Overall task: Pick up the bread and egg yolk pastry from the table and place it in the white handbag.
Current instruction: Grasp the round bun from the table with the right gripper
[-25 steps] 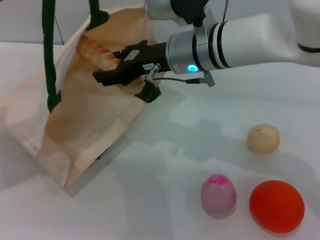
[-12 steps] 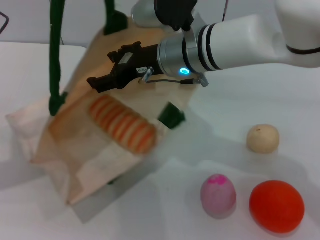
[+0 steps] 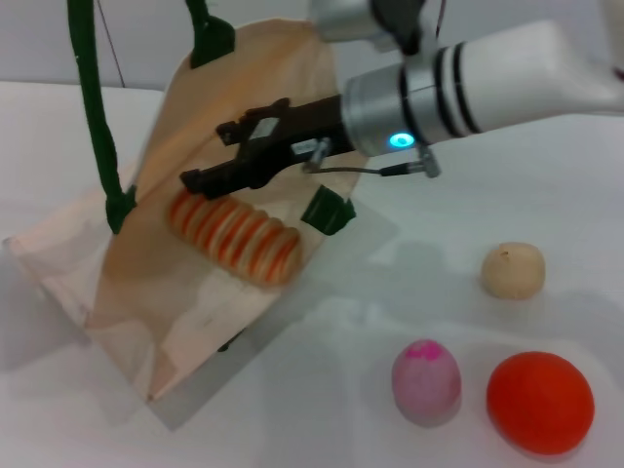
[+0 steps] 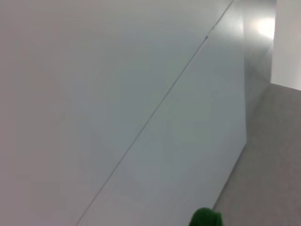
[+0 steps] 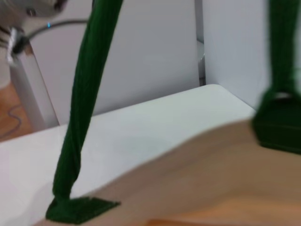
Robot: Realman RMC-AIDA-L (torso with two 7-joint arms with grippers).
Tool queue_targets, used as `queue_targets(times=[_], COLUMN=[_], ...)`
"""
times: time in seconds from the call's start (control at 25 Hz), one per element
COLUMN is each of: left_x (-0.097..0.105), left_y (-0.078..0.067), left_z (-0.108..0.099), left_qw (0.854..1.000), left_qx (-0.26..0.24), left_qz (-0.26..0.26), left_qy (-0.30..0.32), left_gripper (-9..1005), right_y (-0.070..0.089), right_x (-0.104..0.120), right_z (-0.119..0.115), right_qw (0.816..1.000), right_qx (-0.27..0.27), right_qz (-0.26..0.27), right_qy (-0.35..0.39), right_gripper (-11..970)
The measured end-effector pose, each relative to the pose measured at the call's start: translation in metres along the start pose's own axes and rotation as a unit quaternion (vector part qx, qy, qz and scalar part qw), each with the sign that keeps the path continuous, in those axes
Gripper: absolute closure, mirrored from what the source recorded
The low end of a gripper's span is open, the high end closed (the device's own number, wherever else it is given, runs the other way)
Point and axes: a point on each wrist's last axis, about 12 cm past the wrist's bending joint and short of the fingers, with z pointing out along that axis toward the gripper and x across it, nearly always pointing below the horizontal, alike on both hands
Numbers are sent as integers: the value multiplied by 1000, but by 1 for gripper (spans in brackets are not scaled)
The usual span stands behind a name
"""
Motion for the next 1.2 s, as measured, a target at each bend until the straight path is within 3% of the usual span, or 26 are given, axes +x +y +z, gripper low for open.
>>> queue_targets(times=[0.4, 0.96, 1.2], left_x=[0, 3, 3], left_y=[4, 11, 12], left_z=[-3, -14, -17], left_qw=[1000, 998, 997], left_qx=[-19, -66, -73], left_qz=[1, -2, -2], left_qy=[-3, -3, -3], left_gripper=[848, 847, 846], right_y=[-26, -39, -53], right_x=[28, 82, 98], right_z=[-66, -107, -131], right_qw=[998, 997, 993], right_qx=[-16, 11, 57], right_qz=[40, 69, 93], right_qy=[-36, 14, 32], right_gripper=[67, 68, 69])
